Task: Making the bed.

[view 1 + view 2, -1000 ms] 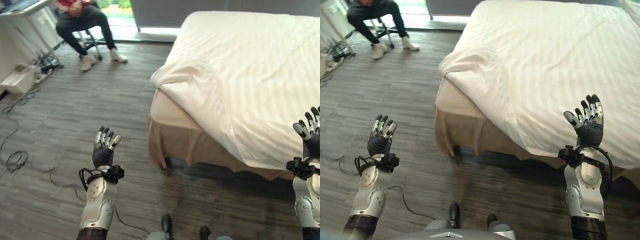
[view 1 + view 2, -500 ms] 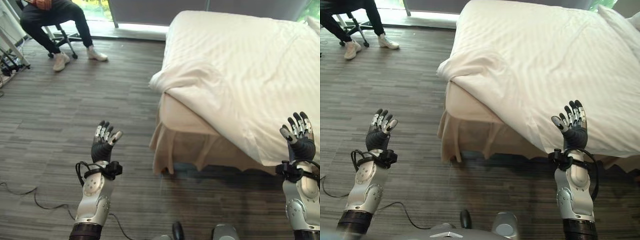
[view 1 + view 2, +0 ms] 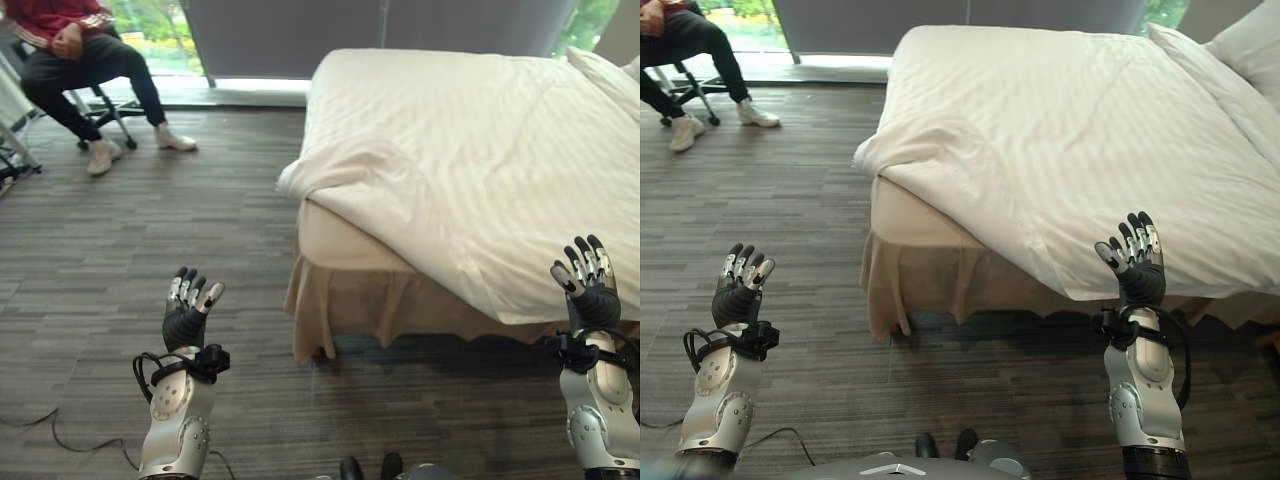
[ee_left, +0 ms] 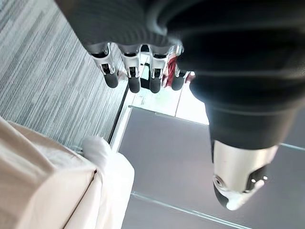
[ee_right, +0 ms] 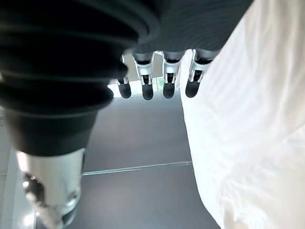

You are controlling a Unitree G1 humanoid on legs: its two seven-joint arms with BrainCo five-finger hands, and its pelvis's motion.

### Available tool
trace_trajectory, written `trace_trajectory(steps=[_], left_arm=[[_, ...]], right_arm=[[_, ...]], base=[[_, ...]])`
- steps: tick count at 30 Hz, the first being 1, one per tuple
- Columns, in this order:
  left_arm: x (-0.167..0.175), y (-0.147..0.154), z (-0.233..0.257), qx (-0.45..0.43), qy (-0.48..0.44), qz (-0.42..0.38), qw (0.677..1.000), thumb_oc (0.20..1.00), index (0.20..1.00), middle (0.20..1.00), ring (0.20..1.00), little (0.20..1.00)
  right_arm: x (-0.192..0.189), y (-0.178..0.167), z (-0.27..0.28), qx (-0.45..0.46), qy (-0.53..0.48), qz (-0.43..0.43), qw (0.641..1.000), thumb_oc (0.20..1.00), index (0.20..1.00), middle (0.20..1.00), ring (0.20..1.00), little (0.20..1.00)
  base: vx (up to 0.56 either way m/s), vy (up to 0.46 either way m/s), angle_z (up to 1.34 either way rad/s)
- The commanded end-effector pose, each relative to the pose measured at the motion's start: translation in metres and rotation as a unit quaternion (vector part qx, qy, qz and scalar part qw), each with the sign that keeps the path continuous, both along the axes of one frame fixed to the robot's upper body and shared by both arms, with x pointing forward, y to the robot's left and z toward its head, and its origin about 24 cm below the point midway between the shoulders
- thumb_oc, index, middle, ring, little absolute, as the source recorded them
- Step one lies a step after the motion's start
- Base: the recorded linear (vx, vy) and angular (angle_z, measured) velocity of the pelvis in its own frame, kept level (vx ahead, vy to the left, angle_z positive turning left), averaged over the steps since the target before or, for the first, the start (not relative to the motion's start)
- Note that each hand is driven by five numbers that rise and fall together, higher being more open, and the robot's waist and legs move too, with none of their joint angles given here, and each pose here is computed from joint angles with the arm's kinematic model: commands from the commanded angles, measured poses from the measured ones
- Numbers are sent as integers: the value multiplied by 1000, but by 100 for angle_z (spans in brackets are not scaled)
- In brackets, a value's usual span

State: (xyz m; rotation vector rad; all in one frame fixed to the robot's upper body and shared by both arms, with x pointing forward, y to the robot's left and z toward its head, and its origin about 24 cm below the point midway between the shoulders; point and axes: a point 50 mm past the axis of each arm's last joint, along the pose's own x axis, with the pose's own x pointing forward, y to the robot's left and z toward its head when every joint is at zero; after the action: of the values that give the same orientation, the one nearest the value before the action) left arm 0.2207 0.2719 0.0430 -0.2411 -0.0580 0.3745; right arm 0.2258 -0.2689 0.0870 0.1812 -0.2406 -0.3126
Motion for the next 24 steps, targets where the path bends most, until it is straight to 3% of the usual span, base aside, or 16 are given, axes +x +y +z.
trace_trajectory(steps=[1, 13, 20, 24], left_arm=[[14, 7, 26, 6, -73, 19, 997, 1000, 1000, 1000, 1000, 1000], [15, 13, 39, 15, -101, 36, 994, 1000, 1000, 1000, 1000, 1000], [23, 11, 45, 40, -101, 9, 994, 1000, 1000, 1000, 1000, 1000], [16, 31, 53, 95, -88, 32, 991, 1000, 1000, 1000, 1000, 1000]], right_arm=[[11, -8, 37, -20, -85, -2, 996, 1000, 1000, 1000, 1000, 1000], [3, -27, 45, -32, -96, -37, 994, 1000, 1000, 1000, 1000, 1000], [-3, -33, 41, -43, -83, -63, 994, 1000, 1000, 1000, 1000, 1000], [6, -15, 30, 1, -83, -32, 996, 1000, 1000, 1000, 1000, 1000]], base=[[0, -74, -8], [96, 129, -26], [151, 659, -22], [47, 616, -41]])
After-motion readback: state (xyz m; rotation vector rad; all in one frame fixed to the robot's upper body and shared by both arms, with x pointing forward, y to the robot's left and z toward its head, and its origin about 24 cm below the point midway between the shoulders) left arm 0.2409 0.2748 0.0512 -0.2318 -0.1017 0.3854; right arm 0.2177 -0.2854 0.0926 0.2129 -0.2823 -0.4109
